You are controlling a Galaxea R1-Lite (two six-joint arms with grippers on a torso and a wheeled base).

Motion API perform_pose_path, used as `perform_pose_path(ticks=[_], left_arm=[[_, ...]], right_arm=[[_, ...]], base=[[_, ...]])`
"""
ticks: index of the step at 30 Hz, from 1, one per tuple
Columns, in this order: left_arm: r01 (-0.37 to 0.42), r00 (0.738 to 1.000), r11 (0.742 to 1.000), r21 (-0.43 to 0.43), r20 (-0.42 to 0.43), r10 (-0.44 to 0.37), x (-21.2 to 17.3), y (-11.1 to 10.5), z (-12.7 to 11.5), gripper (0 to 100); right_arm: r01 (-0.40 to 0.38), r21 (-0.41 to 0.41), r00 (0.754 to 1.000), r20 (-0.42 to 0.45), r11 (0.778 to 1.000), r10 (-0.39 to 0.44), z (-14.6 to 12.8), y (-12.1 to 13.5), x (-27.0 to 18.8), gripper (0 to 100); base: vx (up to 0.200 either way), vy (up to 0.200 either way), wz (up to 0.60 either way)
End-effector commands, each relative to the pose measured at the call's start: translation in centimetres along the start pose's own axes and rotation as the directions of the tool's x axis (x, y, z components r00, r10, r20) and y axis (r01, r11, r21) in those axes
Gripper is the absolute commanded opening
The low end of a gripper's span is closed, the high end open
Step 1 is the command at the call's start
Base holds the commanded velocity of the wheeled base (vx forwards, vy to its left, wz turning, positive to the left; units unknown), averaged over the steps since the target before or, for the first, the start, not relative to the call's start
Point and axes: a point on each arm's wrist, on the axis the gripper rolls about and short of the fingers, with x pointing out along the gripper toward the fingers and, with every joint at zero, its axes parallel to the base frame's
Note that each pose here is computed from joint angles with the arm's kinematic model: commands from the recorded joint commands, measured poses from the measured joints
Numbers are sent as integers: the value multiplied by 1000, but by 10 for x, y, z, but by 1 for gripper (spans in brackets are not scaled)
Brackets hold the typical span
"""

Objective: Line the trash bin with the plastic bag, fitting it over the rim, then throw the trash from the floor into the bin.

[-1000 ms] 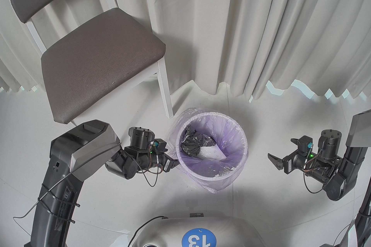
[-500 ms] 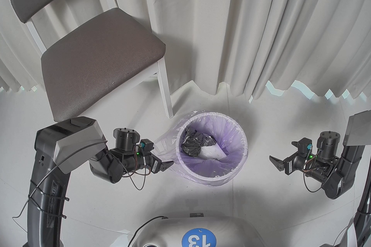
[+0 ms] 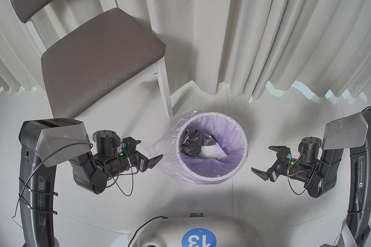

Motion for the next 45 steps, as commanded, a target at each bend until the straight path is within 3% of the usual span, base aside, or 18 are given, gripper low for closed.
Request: perform_pose_path(ticks=[1,3,6,11,16,24,25,36,45], left_arm=[[-33,999,999,-19,32,34,-17,3,5,100],[-39,999,999,-21,31,40,-18,2,4,100],[-47,998,999,-21,29,47,-19,2,3,100],[-62,997,998,-19,38,63,-22,6,2,100],[-77,996,997,-18,32,78,-26,10,-2,100],[-96,994,995,-19,43,96,-28,16,-6,100],[-96,994,995,-18,44,97,-28,16,-5,100],[-102,994,995,-5,38,102,-28,16,-8,100],[-130,991,992,-3,44,130,-26,17,-10,100]], right_arm=[[-98,-50,995,27,994,100,-10,-8,28,100],[-142,-79,989,35,987,145,-11,-10,32,100],[-265,-130,958,77,955,276,-10,-15,39,100],[-310,-133,945,61,941,320,-6,-31,52,100],[-382,-120,913,103,916,394,-2,-39,61,100],[-402,-116,905,101,908,414,-1,-37,67,100],[-404,-114,904,100,908,415,-2,-37,68,0],[-420,-63,901,90,905,424,-12,-37,81,0],[-401,-24,913,76,916,401,-6,-73,102,0]], base=[[0,0,0],[0,0,0],[0,0,0],[0,0,0],[0,0,0],[0,0,0],[0,0,0],[0,0,0],[0,0,0]])
